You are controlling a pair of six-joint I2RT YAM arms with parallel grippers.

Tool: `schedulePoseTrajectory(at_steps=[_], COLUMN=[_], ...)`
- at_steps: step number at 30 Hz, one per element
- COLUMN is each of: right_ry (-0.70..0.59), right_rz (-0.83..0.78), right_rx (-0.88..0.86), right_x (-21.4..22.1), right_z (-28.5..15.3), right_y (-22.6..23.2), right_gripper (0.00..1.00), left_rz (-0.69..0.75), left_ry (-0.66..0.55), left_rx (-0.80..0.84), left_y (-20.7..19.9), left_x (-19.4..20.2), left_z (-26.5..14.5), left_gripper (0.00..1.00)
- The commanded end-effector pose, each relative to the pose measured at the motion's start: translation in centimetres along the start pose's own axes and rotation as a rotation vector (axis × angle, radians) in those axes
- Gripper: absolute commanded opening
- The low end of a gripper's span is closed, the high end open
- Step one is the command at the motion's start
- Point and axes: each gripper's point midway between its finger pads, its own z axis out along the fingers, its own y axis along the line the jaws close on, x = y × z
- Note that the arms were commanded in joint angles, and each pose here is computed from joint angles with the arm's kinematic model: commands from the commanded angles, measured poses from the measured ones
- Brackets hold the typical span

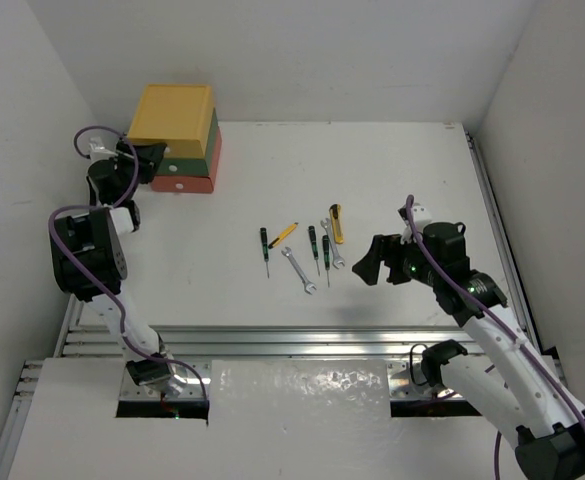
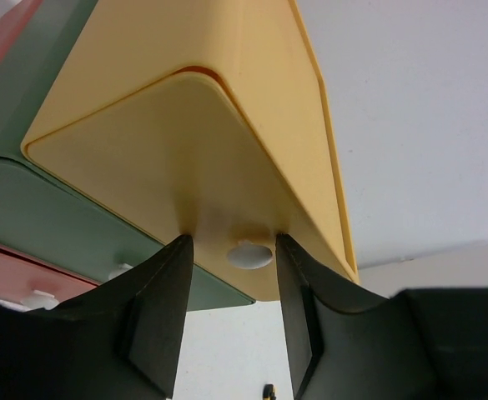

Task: Sort the tools into containers

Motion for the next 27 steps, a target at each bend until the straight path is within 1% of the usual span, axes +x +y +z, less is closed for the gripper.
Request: schedulePoseTrajectory(at_steps=[1,3,5,9,10,13,14,15,18,20,23,27], right_ry=[-0.036,-0.032,-0.031,-0.031,-0.028,-0.029,-0.029,-0.030,-0.033,-0.030,-0.027,-0.028], right_rz=[-0.024,-0.023,-0.023,-0.023,-0.024,-0.024,-0.024,-0.025,-0.026,-0.023,-0.024,-0.024], right_rx=[-0.027,-0.029,-0.032,-0.032,-0.033,-0.032,-0.033,-0.033,-0.036,-0.034,-0.035,-0.036], right_x=[-0.8,-0.8,-0.7,-0.8,-0.6,-0.6,-0.6,-0.7,-0.7,-0.7,-0.6,-0.6], right_z=[0.2,0.3,0.3,0.3,0.3,0.3,0.3,0.2,0.2,0.3,0.3,0.3], right_y=[0.4,0.4,0.5,0.5,0.5,0.4,0.5,0.5,0.5,0.5,0.5,0.5], right_gripper=[0.99,0.99,0.99,0.99,0.99,0.99,0.99,0.99,0.99,0.99,0.99,0.99], left_rz=[0.062,0.058,0.059,0.051,0.053,0.051,0.054,0.058,0.059,0.054,0.042,0.031], left_ry=[-0.024,-0.016,-0.018,-0.016,-0.019,-0.023,-0.025,-0.025,-0.023,-0.022,-0.015,-0.066], left_rx=[0.080,0.080,0.085,0.091,0.092,0.087,0.087,0.080,0.076,0.072,0.065,0.074], left_y=[-2.4,-2.4,-2.7,-2.8,-2.8,-2.7,-2.8,-2.6,-2.5,-2.4,-2.2,-3.3], left_x=[-0.7,-0.2,-0.1,0.3,0.3,0.2,0.1,0.0,0.1,0.1,0.8,0.9], left_z=[0.9,0.9,0.8,0.9,0.9,1.0,1.1,1.2,1.3,1.2,0.9,-0.7], left_gripper=[0.42,0.41,0.44,0.44,0.40,0.36,0.30,0.28,0.23,0.11,0.00,0.00])
